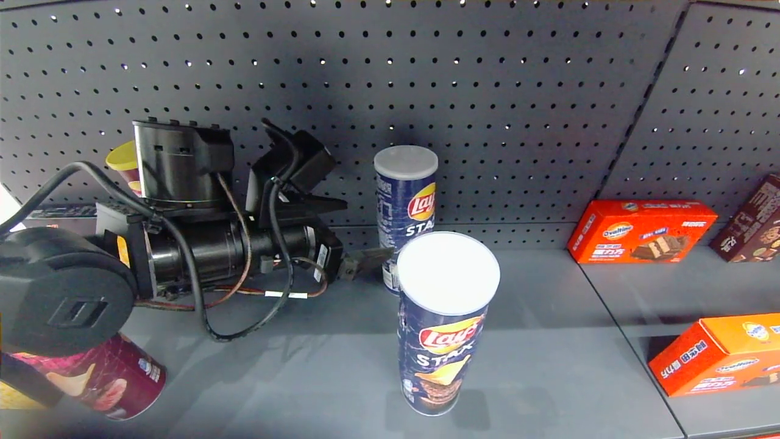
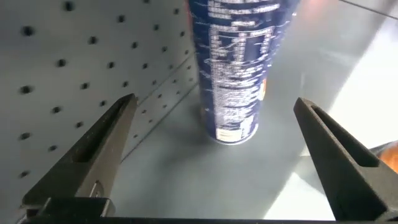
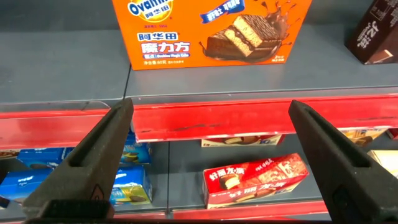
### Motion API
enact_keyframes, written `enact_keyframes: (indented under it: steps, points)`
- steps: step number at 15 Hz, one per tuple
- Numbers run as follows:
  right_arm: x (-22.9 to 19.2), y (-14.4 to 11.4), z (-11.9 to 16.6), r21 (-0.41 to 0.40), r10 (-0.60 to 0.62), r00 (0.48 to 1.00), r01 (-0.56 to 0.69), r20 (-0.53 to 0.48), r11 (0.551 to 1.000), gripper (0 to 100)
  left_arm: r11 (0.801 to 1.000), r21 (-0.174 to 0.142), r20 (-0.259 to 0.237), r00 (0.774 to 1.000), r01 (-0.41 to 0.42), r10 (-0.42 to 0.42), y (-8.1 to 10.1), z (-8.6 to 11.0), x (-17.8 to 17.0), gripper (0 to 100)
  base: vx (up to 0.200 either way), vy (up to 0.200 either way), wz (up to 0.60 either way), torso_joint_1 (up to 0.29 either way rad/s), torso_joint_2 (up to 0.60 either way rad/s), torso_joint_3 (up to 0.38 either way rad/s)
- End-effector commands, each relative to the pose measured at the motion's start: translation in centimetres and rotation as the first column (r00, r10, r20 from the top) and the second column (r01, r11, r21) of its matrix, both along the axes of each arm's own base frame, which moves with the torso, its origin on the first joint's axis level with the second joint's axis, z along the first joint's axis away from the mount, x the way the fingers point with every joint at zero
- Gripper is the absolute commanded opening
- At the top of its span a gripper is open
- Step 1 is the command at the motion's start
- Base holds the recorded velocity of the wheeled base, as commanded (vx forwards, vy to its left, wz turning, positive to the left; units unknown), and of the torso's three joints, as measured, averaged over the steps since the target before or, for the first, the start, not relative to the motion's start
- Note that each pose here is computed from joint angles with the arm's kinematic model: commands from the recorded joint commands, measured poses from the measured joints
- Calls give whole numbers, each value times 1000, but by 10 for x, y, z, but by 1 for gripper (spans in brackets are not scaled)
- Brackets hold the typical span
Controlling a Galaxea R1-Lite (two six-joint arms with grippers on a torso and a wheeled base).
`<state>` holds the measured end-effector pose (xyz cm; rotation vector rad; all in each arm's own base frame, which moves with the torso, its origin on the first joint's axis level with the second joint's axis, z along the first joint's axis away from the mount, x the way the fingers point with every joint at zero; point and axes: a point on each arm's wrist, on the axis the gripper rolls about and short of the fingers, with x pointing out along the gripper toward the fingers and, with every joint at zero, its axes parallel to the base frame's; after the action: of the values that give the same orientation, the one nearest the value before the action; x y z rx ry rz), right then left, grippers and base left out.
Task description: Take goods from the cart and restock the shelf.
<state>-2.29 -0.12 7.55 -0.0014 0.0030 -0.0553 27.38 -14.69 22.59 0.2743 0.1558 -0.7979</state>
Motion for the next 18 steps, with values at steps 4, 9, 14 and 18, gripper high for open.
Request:
enact_keyframes:
  steps: [4, 9, 14, 18]
  points:
    - [0, 0, 0, 0, 0, 1000, 0, 0, 1000, 100, 999, 14, 2, 999, -44, 44, -3, -2, 6, 100, 0, 0, 0, 0, 0, 0]
    - [0, 0, 0, 0, 0, 1000, 0, 0, 1000, 100, 997, 20, 12, 998, -69, 69, -18, -3, 20, 100, 0, 0, 0, 0, 0, 0]
    - [0, 0, 0, 0, 0, 1000, 0, 0, 1000, 100, 995, 39, -2, 996, -87, 87, -15, -9, 20, 100, 0, 0, 0, 0, 0, 0]
    - [0, 0, 0, 0, 0, 1000, 0, 0, 1000, 100, 991, 46, -3, 992, -129, 129, -4, -10, 20, 100, 0, 0, 0, 0, 0, 0]
